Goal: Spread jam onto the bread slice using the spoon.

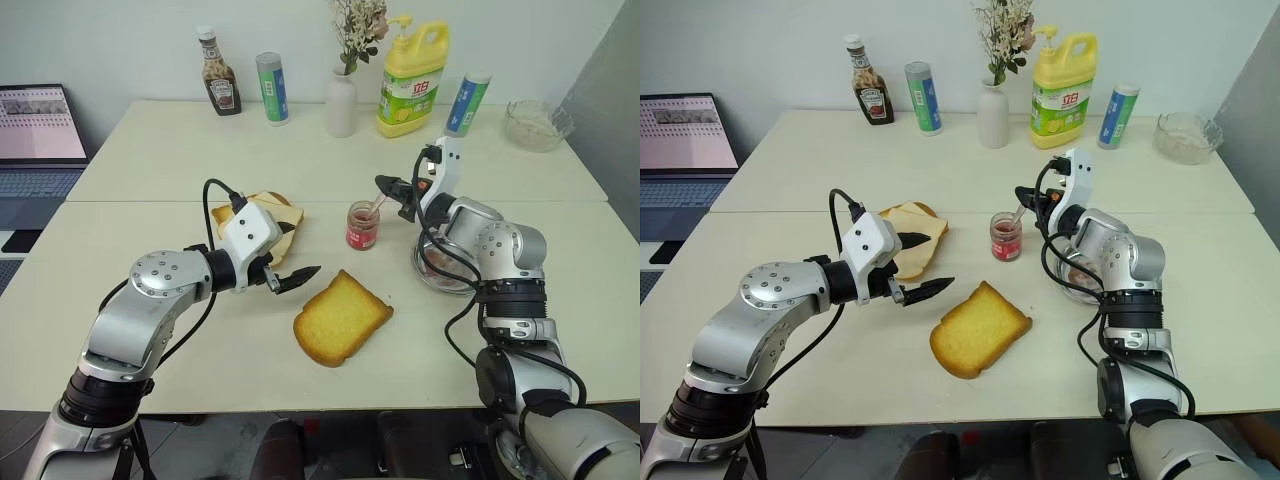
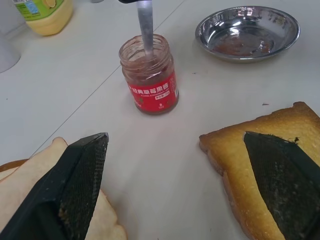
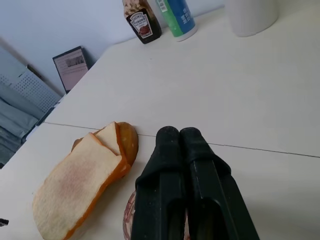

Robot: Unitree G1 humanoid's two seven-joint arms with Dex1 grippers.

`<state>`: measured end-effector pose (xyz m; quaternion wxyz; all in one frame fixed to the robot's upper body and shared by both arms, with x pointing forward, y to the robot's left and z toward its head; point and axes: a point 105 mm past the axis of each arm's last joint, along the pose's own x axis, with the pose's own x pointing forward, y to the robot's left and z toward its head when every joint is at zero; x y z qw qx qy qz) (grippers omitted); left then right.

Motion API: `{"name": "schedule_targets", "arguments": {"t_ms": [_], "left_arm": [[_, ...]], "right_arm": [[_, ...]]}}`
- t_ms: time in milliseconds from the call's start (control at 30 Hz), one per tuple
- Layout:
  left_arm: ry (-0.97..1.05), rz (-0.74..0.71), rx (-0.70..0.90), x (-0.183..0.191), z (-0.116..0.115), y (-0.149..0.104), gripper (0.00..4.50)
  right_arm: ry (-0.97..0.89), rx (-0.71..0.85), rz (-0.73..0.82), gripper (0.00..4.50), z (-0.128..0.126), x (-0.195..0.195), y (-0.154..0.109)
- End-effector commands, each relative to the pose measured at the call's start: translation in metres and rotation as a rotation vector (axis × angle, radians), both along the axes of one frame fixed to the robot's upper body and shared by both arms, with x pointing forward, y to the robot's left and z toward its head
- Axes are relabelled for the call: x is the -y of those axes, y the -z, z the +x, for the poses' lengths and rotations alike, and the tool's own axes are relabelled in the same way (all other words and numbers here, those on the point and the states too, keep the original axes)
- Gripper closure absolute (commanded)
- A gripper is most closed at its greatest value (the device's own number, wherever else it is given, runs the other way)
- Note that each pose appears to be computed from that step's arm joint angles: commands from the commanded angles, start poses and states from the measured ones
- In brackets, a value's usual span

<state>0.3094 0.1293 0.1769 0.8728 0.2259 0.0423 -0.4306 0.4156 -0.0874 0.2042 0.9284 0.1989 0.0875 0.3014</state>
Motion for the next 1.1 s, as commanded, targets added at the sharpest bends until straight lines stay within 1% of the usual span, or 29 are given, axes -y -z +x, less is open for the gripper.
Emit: {"name": "schedule_targets", "arguments": {"t_ms": [33, 633, 1100], "left_arm": [[0.006, 0.003, 0.05, 0.002, 0.0, -0.009, 0.0], [-0.009, 0.004, 0.059, 0.0, 0.004, -0.011, 0.0], [-0.018, 0.003, 0.071, 0.0, 0.007, -0.014, 0.0]], "right_arm": [[-0.026, 0.054, 0.084, 4.47, -0.003, -0.006, -0.029], [0.021, -0.041, 0.216, 4.47, 0.002, 0.007, -0.029], [0.051, -0.059, 0.237, 4.47, 0.003, 0.018, -0.029]]}}
